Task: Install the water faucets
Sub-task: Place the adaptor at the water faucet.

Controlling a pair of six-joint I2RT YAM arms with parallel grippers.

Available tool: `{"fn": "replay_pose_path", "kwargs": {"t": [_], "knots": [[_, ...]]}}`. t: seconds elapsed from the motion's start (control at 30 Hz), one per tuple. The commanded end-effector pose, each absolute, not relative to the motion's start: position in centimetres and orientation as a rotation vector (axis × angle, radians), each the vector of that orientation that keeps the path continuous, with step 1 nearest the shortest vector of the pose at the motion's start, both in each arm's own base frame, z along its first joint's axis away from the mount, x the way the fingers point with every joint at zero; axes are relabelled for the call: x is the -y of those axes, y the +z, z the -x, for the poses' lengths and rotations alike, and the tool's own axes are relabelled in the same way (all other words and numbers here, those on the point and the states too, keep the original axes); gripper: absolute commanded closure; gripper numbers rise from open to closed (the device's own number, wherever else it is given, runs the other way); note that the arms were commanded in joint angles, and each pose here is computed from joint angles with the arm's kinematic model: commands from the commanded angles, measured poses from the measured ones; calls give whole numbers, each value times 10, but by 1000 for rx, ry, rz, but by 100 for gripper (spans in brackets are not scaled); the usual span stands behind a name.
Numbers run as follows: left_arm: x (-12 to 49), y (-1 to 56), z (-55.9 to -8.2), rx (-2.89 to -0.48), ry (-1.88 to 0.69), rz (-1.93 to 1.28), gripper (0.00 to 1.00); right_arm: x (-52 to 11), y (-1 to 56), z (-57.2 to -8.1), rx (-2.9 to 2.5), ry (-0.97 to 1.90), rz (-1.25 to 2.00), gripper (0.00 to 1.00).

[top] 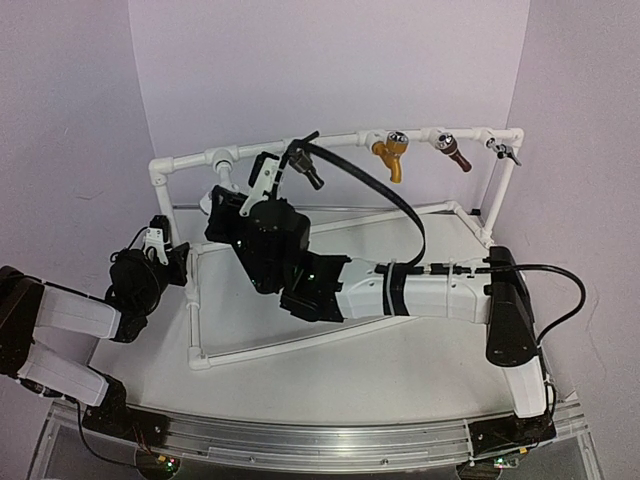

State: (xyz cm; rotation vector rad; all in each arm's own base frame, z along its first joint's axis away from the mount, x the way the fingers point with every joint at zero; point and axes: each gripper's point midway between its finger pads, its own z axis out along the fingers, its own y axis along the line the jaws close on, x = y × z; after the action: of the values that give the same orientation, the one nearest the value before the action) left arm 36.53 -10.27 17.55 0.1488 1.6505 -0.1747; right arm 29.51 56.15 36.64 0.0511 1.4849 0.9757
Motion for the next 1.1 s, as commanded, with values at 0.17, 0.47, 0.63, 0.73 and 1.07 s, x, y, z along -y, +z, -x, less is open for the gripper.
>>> {"fn": "replay_pose_path", "kwargs": {"t": [0.17,0.47,0.63,0.73,1.07], "knots": [[150,187,-355,-1624,-396,-283,100,-550,470,-269,-1222,1604,-97,60],[149,188,-354,-1624,-390,-284,100,-536,411,-244,-1479,1058,306,2],[150,188,-355,-1625,-389,-285,100,-537,416,-209,-1338,655,763,2],[150,187,-355,-1627,-389,-286,100,-542,413,-202,-1248,388,997,2],[150,186,-356,-1631,-388,-288,100,-564,399,-226,-903,-445,1366,2]]}}
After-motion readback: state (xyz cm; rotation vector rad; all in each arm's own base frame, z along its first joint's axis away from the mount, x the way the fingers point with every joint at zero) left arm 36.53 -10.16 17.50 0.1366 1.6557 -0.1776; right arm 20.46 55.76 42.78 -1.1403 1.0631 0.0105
